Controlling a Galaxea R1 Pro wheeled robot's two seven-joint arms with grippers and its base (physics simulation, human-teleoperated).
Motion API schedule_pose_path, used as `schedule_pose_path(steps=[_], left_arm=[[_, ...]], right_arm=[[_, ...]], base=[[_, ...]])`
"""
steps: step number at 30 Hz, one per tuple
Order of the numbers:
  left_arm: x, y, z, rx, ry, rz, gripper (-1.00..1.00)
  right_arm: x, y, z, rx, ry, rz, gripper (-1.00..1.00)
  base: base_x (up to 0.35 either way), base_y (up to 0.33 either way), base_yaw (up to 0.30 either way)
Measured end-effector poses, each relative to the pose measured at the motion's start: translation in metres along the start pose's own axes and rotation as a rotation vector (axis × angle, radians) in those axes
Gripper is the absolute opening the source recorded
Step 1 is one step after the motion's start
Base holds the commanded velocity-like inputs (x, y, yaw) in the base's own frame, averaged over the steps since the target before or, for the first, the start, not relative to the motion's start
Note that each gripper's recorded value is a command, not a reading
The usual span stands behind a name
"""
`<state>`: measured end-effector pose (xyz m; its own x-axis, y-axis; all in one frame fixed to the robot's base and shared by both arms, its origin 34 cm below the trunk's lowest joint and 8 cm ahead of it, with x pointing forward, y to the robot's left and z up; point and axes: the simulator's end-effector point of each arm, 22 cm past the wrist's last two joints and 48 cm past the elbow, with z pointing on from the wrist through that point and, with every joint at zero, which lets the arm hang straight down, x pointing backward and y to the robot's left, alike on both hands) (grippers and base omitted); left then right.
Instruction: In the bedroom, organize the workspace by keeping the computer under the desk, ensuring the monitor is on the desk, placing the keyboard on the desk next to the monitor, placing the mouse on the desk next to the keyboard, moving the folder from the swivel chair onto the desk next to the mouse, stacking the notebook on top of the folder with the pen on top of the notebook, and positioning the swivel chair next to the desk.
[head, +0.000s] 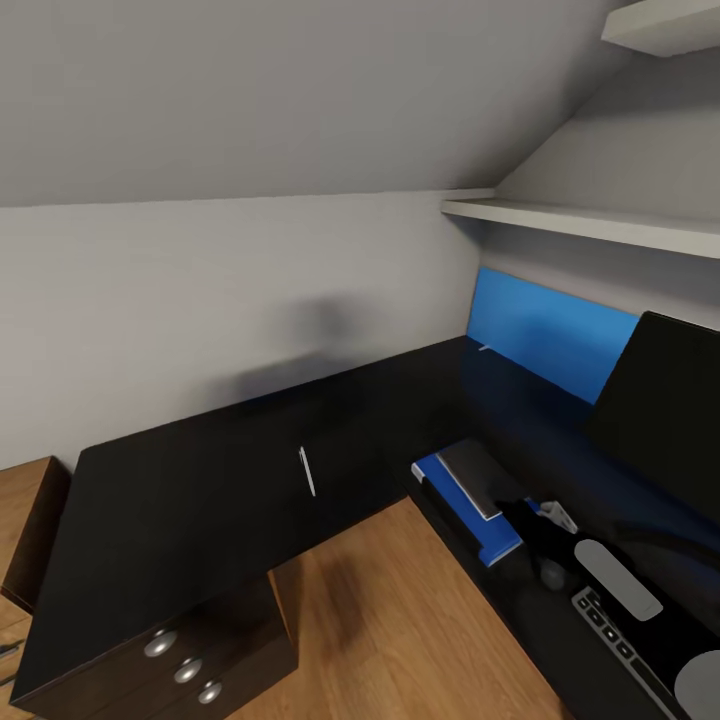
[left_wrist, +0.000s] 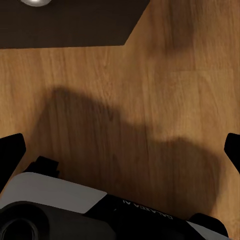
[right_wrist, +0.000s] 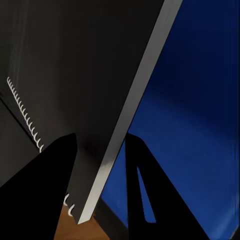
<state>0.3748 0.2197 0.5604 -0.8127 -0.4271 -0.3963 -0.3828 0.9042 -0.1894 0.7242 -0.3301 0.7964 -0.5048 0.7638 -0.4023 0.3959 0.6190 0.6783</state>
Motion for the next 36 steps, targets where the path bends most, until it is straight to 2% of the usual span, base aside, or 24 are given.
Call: schedule_pose_path(steps=[15,30,36], left_arm=[[0.0,0.0,0.0,0.0,0.0,0.0,1.0],[-0.005,-0.003,-0.018,0.0,0.001,-0.001,1.0],[-0.006,-0.003,-0.021,0.0,0.001,0.0,1.0]], right_arm=[[0.0,-0.006,0.0,0.029,0.0,0.001,-1.0],[-0.006,0.005,-0.014,0.032,0.0,-0.001,-1.0],[-0.006,0.0,-0.015,0.064,0.003,-0.002,-1.0]], base=[[0.005,0.0,0.0],[0.0,0.0,0.0],[0.0,0.0,0.0]])
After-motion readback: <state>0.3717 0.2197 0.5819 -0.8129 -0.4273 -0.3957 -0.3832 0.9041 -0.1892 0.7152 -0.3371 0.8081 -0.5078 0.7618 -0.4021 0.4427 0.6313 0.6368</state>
